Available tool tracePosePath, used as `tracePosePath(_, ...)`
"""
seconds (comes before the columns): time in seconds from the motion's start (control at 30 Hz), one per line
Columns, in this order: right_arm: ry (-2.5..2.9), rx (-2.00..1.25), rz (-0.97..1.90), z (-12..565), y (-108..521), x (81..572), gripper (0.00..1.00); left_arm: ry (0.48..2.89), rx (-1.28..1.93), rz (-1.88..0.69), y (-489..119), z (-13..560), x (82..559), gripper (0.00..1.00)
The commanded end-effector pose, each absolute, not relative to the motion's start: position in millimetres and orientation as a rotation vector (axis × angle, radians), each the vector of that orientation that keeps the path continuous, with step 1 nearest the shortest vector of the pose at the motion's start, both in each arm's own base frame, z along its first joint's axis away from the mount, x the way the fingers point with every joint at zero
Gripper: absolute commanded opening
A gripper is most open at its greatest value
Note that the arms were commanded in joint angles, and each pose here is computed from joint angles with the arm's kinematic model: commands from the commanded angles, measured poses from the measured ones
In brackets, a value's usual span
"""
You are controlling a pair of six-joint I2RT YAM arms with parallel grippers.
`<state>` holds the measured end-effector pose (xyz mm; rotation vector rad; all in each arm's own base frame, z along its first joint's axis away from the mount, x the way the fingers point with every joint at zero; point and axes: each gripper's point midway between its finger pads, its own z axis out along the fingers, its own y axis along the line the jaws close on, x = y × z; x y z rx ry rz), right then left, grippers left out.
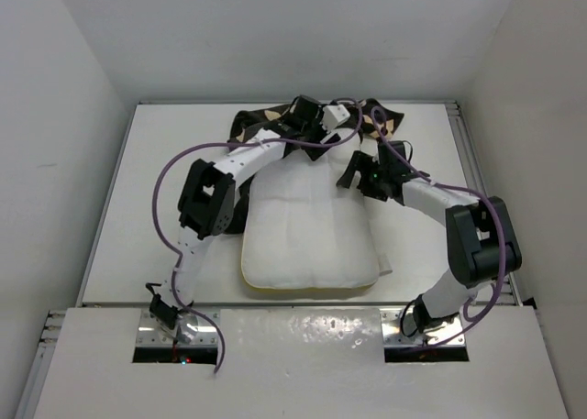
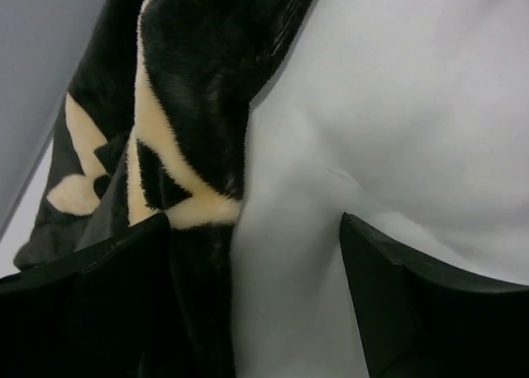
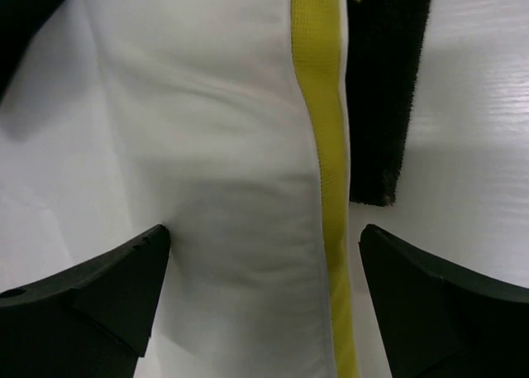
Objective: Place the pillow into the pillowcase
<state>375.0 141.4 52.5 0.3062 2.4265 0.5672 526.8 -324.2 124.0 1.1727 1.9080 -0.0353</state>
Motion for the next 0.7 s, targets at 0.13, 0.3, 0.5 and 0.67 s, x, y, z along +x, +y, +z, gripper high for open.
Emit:
tracePosePath(0.13,2.328,0.156,0.784,55.3,178.7,369.3,0.57,1.828,1.014,0.084,-315.7,158.2,561.0,0.36)
tracePosePath(0.3,2.328,0.146,0.81,56.8,181.7,362.8,0.0,1.825,1.208,-0.217,-343.0,161.0,516.0,0.0)
tracePosePath(0.5,2.169,0.013,0.79,106.7,190.5,364.5,0.0,1.646,1.515,-0.55,-380.1,210.1,427.4,0.0)
tracePosePath(0.67,1.903,-0.102,0.774,177.0,203.7,367.7,0.0,1.395,1.741,-0.791,-393.6,255.6,360.4,0.0)
